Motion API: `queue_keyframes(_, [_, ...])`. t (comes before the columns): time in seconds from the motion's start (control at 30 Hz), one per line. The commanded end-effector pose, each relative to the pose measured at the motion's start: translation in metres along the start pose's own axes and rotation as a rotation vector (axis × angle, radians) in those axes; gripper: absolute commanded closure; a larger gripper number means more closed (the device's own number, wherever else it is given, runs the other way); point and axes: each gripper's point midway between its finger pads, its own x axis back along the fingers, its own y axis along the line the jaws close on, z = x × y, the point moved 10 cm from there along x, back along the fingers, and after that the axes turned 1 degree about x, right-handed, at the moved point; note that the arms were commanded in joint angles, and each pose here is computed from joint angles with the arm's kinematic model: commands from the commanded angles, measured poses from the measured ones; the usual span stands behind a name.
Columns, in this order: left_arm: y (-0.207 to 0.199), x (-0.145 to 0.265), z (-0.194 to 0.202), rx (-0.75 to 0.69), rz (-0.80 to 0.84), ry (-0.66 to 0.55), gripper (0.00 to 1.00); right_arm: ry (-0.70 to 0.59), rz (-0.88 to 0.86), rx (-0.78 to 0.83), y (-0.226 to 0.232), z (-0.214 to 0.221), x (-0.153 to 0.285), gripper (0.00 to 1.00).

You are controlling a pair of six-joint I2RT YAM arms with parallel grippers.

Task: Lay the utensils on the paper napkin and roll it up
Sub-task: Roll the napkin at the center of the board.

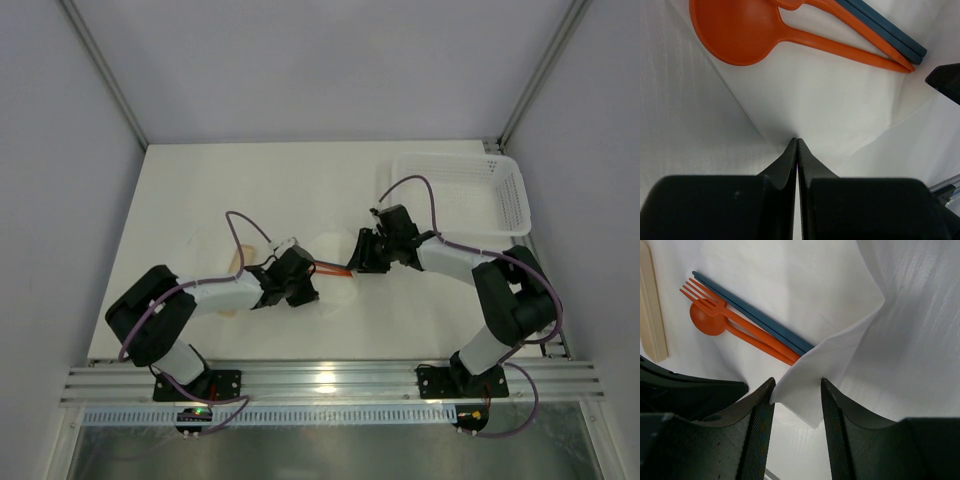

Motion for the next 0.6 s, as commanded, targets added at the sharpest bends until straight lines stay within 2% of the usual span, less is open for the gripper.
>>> queue_keyframes(0.0, [0.0020, 0.0052, 0.0009, -0.013, -0.028, -0.006, 1.00, -0.037, -0.042, 0.046, 0.0120, -0.0125, 0.0014, 0.54])
queue_keyframes(0.57, [0.0014, 0.0052, 0.0005, -0.008, -0.028, -0.009, 1.00, -0.018, -0.074, 0.048, 0.0109, -0.0121, -0.0077, 0.54])
